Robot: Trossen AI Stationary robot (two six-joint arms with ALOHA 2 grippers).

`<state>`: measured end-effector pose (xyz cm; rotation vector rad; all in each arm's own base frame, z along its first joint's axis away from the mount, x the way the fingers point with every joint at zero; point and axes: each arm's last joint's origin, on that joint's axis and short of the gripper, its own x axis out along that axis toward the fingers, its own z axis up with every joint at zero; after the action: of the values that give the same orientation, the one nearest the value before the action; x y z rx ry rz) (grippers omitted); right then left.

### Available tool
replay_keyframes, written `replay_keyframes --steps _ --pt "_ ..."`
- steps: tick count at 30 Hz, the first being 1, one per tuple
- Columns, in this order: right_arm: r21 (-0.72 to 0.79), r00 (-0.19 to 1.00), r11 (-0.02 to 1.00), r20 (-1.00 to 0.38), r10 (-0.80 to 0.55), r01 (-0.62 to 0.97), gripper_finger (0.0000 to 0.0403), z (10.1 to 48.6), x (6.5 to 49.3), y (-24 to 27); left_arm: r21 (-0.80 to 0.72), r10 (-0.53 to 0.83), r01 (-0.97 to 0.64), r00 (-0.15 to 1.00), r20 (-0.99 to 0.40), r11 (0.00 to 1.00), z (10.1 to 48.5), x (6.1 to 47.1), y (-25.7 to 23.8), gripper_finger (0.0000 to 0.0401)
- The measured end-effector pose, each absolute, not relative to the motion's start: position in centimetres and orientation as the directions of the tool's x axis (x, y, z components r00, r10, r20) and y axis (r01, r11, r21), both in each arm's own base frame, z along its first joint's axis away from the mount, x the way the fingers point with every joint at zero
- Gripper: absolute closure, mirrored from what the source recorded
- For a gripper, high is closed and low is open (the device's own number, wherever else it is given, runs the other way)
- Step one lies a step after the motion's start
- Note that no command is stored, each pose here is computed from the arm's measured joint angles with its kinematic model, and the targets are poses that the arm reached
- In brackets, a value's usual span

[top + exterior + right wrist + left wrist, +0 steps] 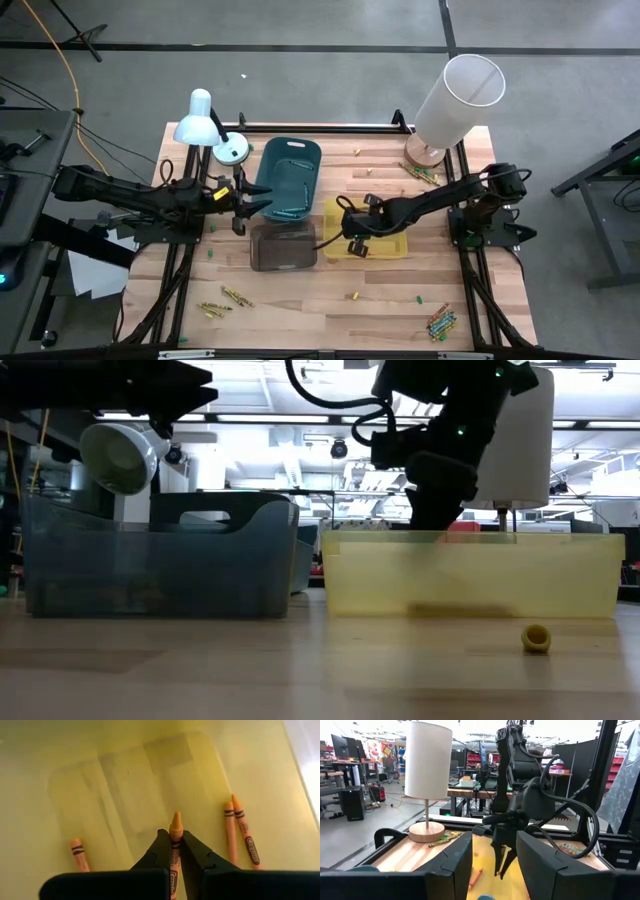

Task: Sort crayons
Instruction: Put the orange crayon into the yellow bin

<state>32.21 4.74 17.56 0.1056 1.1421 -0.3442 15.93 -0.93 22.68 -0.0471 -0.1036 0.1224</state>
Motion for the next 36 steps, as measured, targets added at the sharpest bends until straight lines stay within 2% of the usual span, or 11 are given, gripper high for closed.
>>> replay_keyframes --steps 8,15,21,25,29,36 --pt "-0.028 0.362 0.955 -0.922 -0.139 0.295 0.0381 17.5 32.2 5.0 -0.053 0.124 -0.120 0.988 0.094 0.991 22.6 15.9 -0.9 0.0260" --pt "-0.031 0.351 0.957 -0.926 -0.136 0.289 0.0284 17.6 32.1 5.2 -0.053 0.124 -0.120 0.988 0.092 0.991 22.6 15.9 -0.9 0.0260" --pt "-0.091 0.228 0.961 -0.962 -0.153 0.260 0.0214 19.6 31.7 5.2 -0.048 0.124 -0.121 0.989 0.076 0.992 22.5 16.0 -0.9 0.0260" --pt "-0.245 0.154 0.933 -0.944 -0.292 0.265 0.0200 21.6 30.8 5.2 -0.048 0.124 -0.121 0.990 0.074 0.992 22.4 16.0 -0.9 0.0260" --pt "-0.395 0.156 0.858 -0.873 -0.461 0.329 0.0199 23.7 29.1 5.3 -0.047 0.123 -0.120 0.990 0.063 0.992 22.3 16.0 -0.9 0.0260" --pt "-0.498 0.111 0.679 -0.757 -0.643 0.540 0.0199 27.1 24.9 5.0 -0.040 0.123 -0.122 0.992 0.031 0.992 22.0 16.0 -0.9 0.0260"
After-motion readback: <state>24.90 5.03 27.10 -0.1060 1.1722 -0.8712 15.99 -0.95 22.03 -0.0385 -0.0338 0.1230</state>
